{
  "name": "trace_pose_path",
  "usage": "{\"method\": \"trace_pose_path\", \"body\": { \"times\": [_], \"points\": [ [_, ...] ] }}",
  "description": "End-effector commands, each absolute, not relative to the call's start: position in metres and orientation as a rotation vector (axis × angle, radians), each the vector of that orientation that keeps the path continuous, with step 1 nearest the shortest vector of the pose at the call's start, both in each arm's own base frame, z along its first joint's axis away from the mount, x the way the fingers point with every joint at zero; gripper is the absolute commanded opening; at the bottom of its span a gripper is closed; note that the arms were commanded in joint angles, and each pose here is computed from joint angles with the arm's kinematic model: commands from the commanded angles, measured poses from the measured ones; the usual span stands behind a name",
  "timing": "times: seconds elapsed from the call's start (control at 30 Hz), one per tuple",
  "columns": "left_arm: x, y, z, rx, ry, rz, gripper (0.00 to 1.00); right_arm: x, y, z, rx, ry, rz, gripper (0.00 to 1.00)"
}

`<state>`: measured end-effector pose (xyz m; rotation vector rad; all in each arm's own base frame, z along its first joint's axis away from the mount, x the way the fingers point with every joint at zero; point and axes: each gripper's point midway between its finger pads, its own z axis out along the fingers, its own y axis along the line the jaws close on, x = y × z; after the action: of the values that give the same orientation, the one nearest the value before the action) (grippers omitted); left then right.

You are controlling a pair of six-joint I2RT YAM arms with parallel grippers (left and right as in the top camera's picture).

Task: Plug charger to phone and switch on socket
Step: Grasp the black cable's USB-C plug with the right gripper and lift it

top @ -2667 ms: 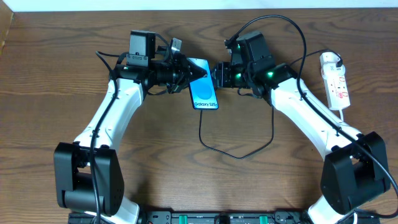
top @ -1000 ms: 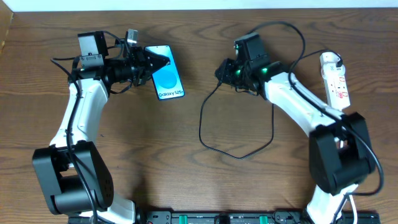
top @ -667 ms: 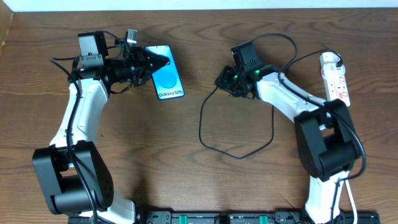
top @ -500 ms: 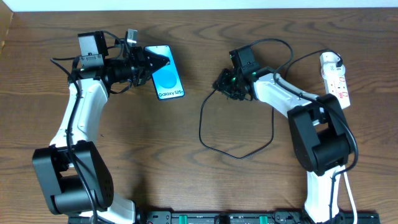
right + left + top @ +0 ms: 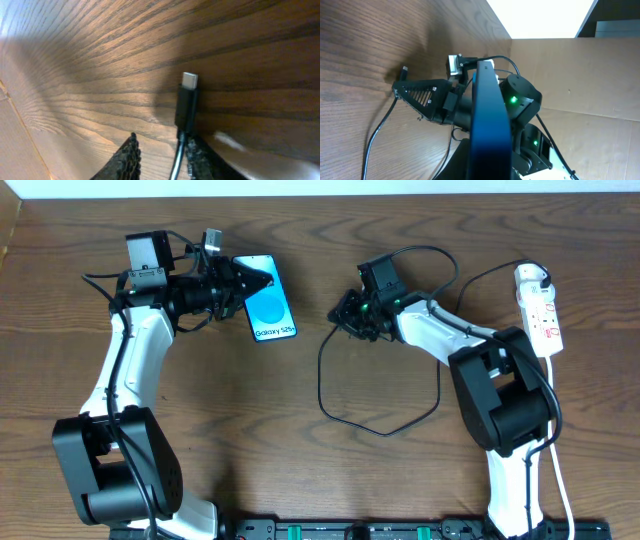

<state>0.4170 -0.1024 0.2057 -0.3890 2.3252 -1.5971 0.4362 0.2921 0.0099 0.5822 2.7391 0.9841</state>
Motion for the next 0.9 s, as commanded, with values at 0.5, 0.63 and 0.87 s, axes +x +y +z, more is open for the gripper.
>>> {"method": "trace_pose_path", "body": {
  "times": [0.5, 0.63, 0.87],
  "points": [
    [0.422, -0.097, 0.203, -0.394, 2.330, -1.514, 0.07, 0.435, 0.278, 0.015, -0.032, 2.677, 1.249, 0.01],
    [0.423, -0.098, 0.205, -0.389, 2.321, -1.526, 0.07, 0.437, 0.268, 0.058, -0.217, 2.533, 1.406, 0.01],
    [0.438, -0.108, 0.268, -0.208, 2.095, -1.740, 0.07, 0.414, 0.252, 0.161, -0.438, 2.332, 1.493, 0.01]
  ]
}}
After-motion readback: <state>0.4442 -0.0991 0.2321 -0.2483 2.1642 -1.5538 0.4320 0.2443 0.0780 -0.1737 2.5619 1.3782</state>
